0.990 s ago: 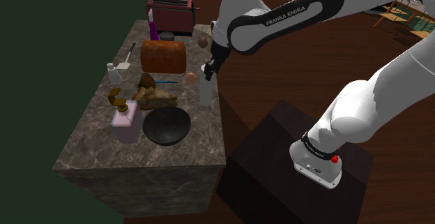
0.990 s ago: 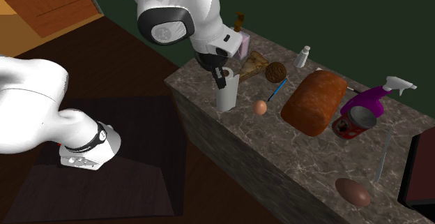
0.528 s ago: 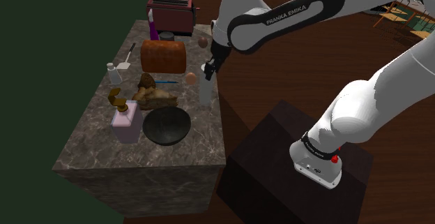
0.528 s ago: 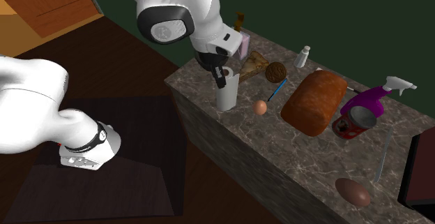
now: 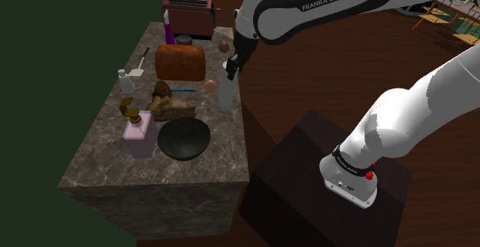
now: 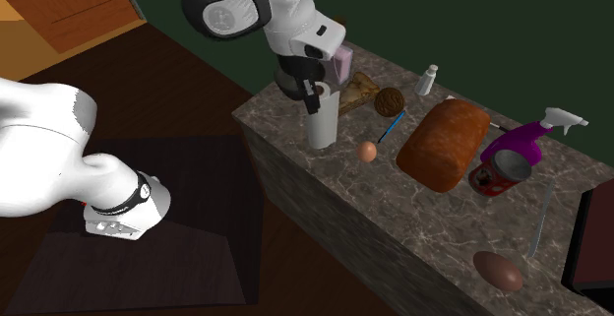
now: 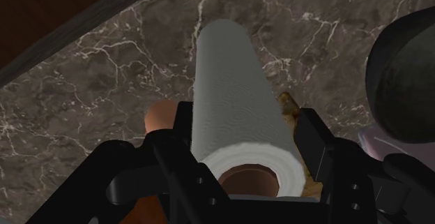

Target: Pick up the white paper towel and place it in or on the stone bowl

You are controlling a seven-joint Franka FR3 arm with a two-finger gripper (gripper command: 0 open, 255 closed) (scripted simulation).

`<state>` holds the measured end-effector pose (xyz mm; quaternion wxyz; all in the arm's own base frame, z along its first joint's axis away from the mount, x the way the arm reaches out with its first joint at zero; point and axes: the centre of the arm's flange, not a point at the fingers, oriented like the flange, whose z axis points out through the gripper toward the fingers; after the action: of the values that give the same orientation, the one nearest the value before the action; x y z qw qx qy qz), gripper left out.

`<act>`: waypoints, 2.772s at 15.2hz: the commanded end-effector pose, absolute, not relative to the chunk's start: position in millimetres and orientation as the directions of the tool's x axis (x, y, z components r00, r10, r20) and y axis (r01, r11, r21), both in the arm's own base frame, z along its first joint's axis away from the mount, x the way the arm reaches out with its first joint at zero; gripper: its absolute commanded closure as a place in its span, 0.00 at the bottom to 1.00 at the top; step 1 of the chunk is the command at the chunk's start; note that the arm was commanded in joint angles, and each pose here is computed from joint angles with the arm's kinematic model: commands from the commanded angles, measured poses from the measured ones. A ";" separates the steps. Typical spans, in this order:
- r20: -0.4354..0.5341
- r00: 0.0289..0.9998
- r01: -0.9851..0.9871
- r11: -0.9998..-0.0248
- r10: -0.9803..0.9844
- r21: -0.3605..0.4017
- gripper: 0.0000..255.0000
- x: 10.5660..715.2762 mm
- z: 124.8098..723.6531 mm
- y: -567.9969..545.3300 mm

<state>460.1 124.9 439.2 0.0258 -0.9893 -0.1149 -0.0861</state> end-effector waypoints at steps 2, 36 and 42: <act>0.176 0.959 0.232 -0.972 0.223 -0.031 1.00 460.1 454.7 125.0; 0.176 0.959 0.232 -0.972 0.223 -0.031 1.00 439.2 620.6 272.9; 0.176 0.959 0.232 -0.972 0.223 -0.031 1.00 428.8 646.9 346.9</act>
<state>429.5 336.0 643.2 0.0256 -0.9892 -0.1160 -0.0860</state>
